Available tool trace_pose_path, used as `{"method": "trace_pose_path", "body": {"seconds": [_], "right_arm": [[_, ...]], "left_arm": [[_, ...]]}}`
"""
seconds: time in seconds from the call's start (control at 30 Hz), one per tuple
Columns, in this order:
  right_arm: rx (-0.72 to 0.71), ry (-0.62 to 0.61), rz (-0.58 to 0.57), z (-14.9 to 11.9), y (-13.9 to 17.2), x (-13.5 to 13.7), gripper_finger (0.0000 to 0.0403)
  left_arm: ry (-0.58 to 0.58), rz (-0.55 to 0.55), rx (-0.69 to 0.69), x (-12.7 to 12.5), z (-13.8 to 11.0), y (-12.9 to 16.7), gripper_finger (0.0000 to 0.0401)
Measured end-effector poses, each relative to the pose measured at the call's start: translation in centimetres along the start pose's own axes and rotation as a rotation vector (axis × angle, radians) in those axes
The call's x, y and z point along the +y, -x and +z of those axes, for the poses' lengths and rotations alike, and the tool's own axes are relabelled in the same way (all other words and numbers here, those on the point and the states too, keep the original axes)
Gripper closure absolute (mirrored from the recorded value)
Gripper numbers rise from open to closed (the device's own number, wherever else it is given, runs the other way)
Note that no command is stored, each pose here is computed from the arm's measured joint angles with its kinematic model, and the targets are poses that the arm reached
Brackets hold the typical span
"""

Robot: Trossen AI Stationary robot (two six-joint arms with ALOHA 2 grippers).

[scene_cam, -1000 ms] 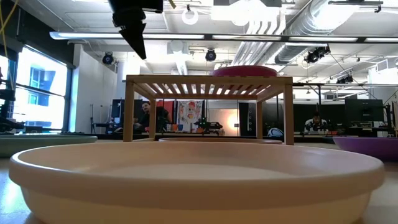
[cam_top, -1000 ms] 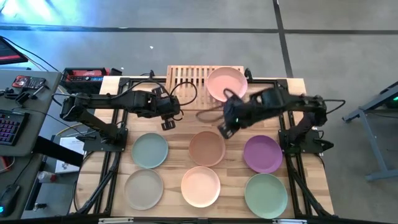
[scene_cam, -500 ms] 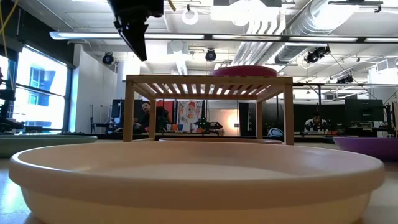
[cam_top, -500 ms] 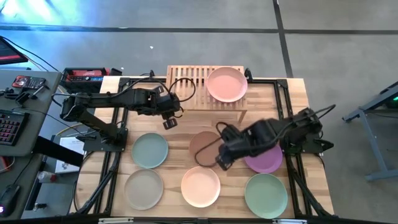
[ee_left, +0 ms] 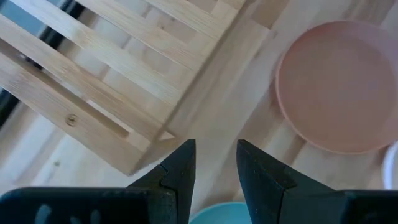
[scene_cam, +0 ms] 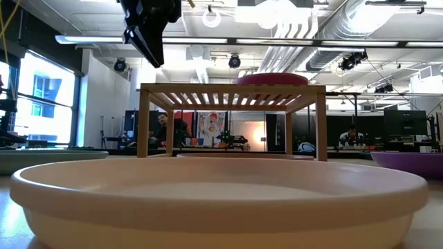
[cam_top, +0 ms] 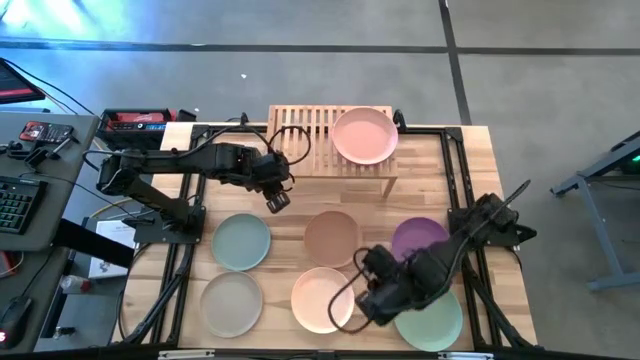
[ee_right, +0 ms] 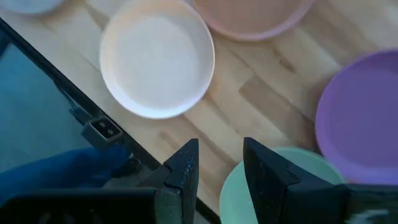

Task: Place and stack plates onto a shelf
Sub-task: Stack the green plate on top of the orange on the shelf

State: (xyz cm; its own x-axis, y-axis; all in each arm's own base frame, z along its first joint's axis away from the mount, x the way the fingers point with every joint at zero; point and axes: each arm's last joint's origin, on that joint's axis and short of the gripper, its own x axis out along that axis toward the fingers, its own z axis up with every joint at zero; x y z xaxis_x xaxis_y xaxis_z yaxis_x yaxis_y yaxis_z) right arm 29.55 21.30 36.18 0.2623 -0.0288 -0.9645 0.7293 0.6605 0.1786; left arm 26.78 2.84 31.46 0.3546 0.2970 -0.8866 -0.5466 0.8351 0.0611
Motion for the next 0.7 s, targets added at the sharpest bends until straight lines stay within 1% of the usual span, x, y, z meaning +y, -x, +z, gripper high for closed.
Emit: {"method": "trace_pose_path", "body": {"seconds": [0.23,0.37,0.43,0.6,0.7], "right_arm": [[0.095,-0.020,-0.086,-3.8,-3.4,2.0,0.0300],[0.161,-0.013,-0.130,-6.1,-4.9,2.6,0.0300],[0.186,-0.028,-0.149,-7.2,-5.3,2.8,0.0300],[0.192,-0.086,-0.199,-9.6,-6.6,3.1,0.0300],[0.201,-0.096,-0.225,-10.8,-7.3,3.3,0.0300]], "left_arm": [[0.021,-0.020,-0.001,-1.0,-0.5,0.3,0.0295],[0.008,-0.030,-0.002,-1.5,-0.7,0.5,0.0295],[0.001,-0.034,-0.002,-1.7,-0.8,0.5,0.0295],[-0.010,-0.040,-0.003,-2.0,-0.9,0.6,0.0295],[-0.012,-0.041,-0.003,-2.0,-1.0,0.6,0.0295]]}}
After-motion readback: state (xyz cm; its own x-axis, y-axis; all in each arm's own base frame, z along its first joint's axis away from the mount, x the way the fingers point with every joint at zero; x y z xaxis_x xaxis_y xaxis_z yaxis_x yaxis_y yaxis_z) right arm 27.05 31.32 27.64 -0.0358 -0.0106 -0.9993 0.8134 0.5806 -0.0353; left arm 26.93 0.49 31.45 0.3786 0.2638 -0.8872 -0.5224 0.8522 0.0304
